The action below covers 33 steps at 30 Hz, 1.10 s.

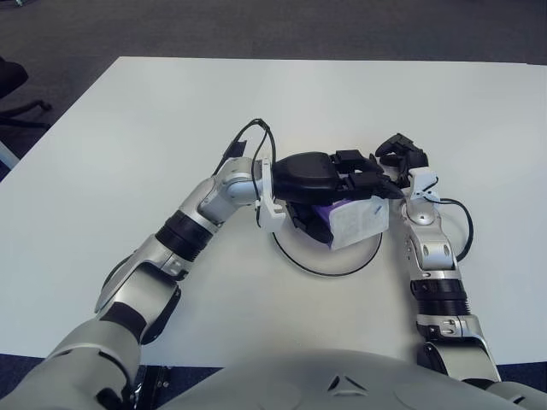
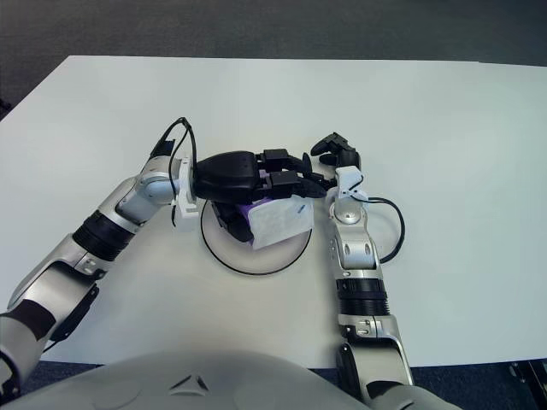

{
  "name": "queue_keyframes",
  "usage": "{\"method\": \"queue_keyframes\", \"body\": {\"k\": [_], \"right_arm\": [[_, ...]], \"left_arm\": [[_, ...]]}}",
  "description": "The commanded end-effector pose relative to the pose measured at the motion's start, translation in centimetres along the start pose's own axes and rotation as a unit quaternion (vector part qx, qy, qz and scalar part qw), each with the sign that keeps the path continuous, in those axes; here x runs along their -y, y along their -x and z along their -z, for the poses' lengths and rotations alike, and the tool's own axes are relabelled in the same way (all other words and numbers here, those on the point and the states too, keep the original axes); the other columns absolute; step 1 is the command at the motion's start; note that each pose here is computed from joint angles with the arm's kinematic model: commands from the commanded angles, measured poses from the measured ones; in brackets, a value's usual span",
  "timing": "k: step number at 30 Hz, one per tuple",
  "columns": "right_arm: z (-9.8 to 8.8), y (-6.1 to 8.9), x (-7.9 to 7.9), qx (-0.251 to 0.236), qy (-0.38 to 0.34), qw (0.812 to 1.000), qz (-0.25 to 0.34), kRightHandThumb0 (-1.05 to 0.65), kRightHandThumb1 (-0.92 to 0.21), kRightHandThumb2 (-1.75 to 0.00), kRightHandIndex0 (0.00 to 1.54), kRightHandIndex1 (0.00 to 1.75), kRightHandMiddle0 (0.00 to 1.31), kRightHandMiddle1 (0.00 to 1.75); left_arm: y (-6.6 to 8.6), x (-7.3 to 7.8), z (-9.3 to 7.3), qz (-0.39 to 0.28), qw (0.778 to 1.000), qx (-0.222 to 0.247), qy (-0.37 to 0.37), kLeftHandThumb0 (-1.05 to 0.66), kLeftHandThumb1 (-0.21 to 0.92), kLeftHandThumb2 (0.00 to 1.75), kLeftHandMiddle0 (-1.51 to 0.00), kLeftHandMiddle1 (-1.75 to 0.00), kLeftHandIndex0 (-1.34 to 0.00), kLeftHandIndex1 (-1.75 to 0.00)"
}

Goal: Put the tissue paper into the plate.

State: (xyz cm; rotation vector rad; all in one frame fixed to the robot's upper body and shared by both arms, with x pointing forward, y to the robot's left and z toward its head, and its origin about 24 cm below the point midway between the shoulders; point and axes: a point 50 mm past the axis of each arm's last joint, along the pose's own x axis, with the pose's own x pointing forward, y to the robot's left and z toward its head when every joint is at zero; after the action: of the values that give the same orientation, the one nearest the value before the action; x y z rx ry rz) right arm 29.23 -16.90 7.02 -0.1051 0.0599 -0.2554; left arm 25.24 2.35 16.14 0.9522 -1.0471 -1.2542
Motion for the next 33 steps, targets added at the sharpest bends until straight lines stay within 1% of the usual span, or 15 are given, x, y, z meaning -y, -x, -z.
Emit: {"method": "queue_keyframes", "body": {"k": [1, 10, 12, 13, 14, 15, 16, 17, 18, 19, 21, 24, 27, 29, 33], "right_arm": [[4.3, 2.3, -0.9, -0.096, -0.025, 0.995, -0.002, -0.45, -0.41, -1.07, 1.22, 1.75, 0.63, 1.58], [4.3, 2.4, -1.1, -0.092, -0.03, 0.995, 0.023, -0.43, -0.48, -0.97, 1.19, 1.75, 0.6, 1.57], [4.3, 2.5, -1.1, -0.092, -0.029, 0.995, 0.026, -0.43, -0.5, -0.94, 1.1, 1.75, 0.59, 1.56], [4.3, 2.6, -1.1, -0.091, -0.028, 0.995, 0.027, -0.34, -0.49, -0.96, 0.98, 1.75, 0.59, 1.52], [4.4, 3.1, -1.0, -0.091, -0.027, 0.995, 0.028, -0.22, -0.47, -0.99, 0.79, 1.75, 0.6, 1.46], [4.5, 3.5, -0.8, -0.091, -0.027, 0.995, 0.028, -0.14, -0.55, -0.89, 0.63, 1.65, 0.55, 1.51], [4.6, 4.0, -0.6, -0.091, -0.027, 0.995, 0.028, -0.12, -0.58, -0.85, 0.56, 1.61, 0.54, 1.53], [4.6, 4.3, -0.5, -0.091, -0.027, 0.995, 0.028, -0.08, -0.66, -0.75, 0.47, 1.54, 0.51, 1.55], [4.6, 4.8, -0.6, -0.091, -0.031, 0.995, 0.023, -0.05, -0.71, -0.68, 0.42, 1.5, 0.49, 1.56], [4.5, 5.1, -0.7, -0.091, -0.034, 0.995, 0.02, -0.12, -0.71, -0.67, 0.38, 1.43, 0.48, 1.56], [4.4, 5.4, -0.8, -0.095, -0.042, 0.995, 0.004, -0.27, -0.72, -0.66, 0.29, 1.22, 0.45, 1.58], [3.8, 5.3, -1.0, -0.089, -0.044, 0.995, -0.014, -0.34, -0.76, -0.63, 0.23, 1.05, 0.4, 1.61], [3.1, 4.8, -1.2, -0.081, -0.044, 0.995, -0.023, -0.36, -0.78, -0.61, 0.2, 0.96, 0.38, 1.62], [2.3, 4.1, -1.4, -0.075, -0.044, 0.996, -0.028, -0.36, -0.79, -0.61, 0.19, 0.93, 0.36, 1.63], [1.8, 3.1, -1.5, -0.073, -0.045, 0.996, -0.037, -0.37, -0.8, -0.62, 0.18, 0.89, 0.33, 1.67]], "left_arm": [[0.1, 0.1, -0.1, -0.004, 1.0, 0.002, 0.022, -1.04, 0.92, 1.03, 0.0, -0.03, 0.0, -0.25], [0.2, -0.1, 0.0, 0.004, 0.999, -0.003, 0.048, -1.05, 0.92, 0.99, 0.0, 0.0, 0.0, -0.07], [0.2, -0.1, 0.0, 0.006, 0.998, -0.005, 0.055, -1.05, 0.92, 0.98, 0.0, 0.0, 0.0, -0.04], [0.2, -0.1, 0.1, 0.008, 0.998, -0.007, 0.058, -1.05, 0.92, 0.98, 0.0, 0.0, 0.0, -0.03], [0.3, -0.1, 0.1, 0.009, 0.998, -0.008, 0.061, -1.05, 0.92, 0.97, 0.0, 0.0, 0.0, -0.02], [0.3, -0.1, 0.1, 0.01, 0.998, -0.01, 0.063, -1.05, 0.92, 0.96, 0.0, 0.0, 0.0, -0.01], [0.4, -0.1, 0.2, 0.011, 0.998, -0.01, 0.065, -1.05, 0.92, 0.96, 0.0, 0.0, 0.0, -0.01], [0.4, -0.1, 0.2, 0.011, 0.998, -0.011, 0.066, -1.05, 0.92, 0.95, 0.0, 0.0, 0.0, -0.01], [0.5, -0.1, 0.2, 0.012, 0.998, -0.011, 0.066, -1.05, 0.92, 0.95, 0.0, 0.0, 0.0, 0.0], [0.5, -0.1, 0.2, 0.012, 0.998, -0.011, 0.066, -1.05, 0.92, 0.94, 0.0, 0.0, 0.0, 0.0], [0.7, -0.2, 0.4, 0.013, 0.997, -0.014, 0.068, -1.05, 0.92, 0.93, 0.0, 0.0, 0.0, 0.0], [1.0, -0.2, 0.6, 0.012, 0.997, -0.019, 0.074, -1.05, 0.92, 0.91, 0.0, 0.0, 0.0, 0.0], [1.2, -0.3, 0.7, 0.011, 0.996, -0.025, 0.081, -1.05, 0.92, 0.87, 0.0, 0.0, 0.0, 0.0], [1.4, -0.4, 0.8, 0.01, 0.995, -0.033, 0.09, -1.05, 0.92, 0.84, 0.0, 0.0, 0.0, 0.0], [1.9, -0.8, 1.0, 0.008, 0.994, -0.041, 0.106, -1.05, 0.92, 0.78, 0.0, 0.0, 0.0, 0.0]]}}
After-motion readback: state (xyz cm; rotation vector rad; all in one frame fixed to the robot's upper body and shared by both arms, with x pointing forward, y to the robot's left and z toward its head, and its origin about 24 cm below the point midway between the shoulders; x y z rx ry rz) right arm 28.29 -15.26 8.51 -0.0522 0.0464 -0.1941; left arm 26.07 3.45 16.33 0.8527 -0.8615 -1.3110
